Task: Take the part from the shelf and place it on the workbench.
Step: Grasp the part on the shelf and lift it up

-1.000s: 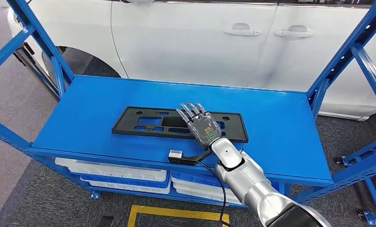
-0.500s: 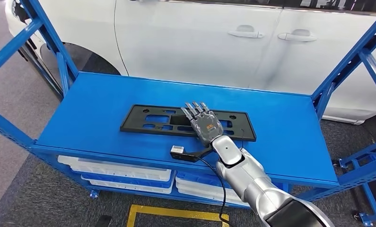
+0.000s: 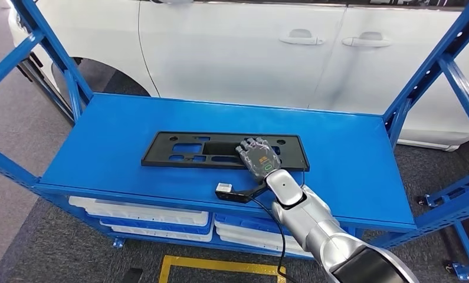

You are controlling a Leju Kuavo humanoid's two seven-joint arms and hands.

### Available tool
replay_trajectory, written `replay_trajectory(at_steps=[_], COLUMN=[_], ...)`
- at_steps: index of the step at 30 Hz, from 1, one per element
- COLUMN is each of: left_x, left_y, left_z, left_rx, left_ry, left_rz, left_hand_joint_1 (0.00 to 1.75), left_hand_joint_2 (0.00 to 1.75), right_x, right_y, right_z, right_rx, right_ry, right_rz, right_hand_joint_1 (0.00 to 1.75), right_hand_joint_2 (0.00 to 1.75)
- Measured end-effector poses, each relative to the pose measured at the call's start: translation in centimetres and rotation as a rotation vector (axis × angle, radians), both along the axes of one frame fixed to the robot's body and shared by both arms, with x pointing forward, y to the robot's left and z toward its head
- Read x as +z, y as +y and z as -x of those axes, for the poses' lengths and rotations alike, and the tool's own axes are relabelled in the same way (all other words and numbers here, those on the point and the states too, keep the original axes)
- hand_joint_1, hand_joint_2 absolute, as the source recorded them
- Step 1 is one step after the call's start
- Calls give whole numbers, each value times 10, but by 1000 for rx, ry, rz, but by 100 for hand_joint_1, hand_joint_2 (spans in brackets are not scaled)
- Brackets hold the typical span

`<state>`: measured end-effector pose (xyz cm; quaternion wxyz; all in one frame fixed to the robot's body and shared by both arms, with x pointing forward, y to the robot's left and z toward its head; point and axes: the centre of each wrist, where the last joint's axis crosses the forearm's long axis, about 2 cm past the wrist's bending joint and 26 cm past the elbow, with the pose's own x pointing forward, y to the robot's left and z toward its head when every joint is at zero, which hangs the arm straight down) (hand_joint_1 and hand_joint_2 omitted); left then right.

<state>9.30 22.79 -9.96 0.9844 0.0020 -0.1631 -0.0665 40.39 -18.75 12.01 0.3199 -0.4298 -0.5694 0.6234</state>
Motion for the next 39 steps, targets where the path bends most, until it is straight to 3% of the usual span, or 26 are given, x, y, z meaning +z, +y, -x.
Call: replay_trajectory(at_steps=[16, 21, 31, 35, 39], left_x=[0, 0, 0, 0, 0], left_y=[1, 2, 0, 1, 3], left_z=[-3, -2, -2, 0, 0], left_rx=[0, 0, 4, 9, 15], left_ry=[-6, -5, -6, -4, -11], left_rz=[-2, -3, -1, -3, -4], left_hand_joint_1=[0, 0, 0, 0, 0], left_hand_joint_2=[0, 0, 0, 0, 0], right_x=[4, 5, 15, 30, 68], right_y=[-1, -6, -1, 7, 16], right_z=[-4, -6, -10, -14, -27], right_rx=[6, 39, 91, 106, 125], right_ry=[-4, 67, 57, -15, -129], right_rz=[10, -83, -160, -121, -83], right_hand_joint_1=[175, 175, 175, 175, 175], right_hand_joint_2=[175, 175, 175, 175, 175])
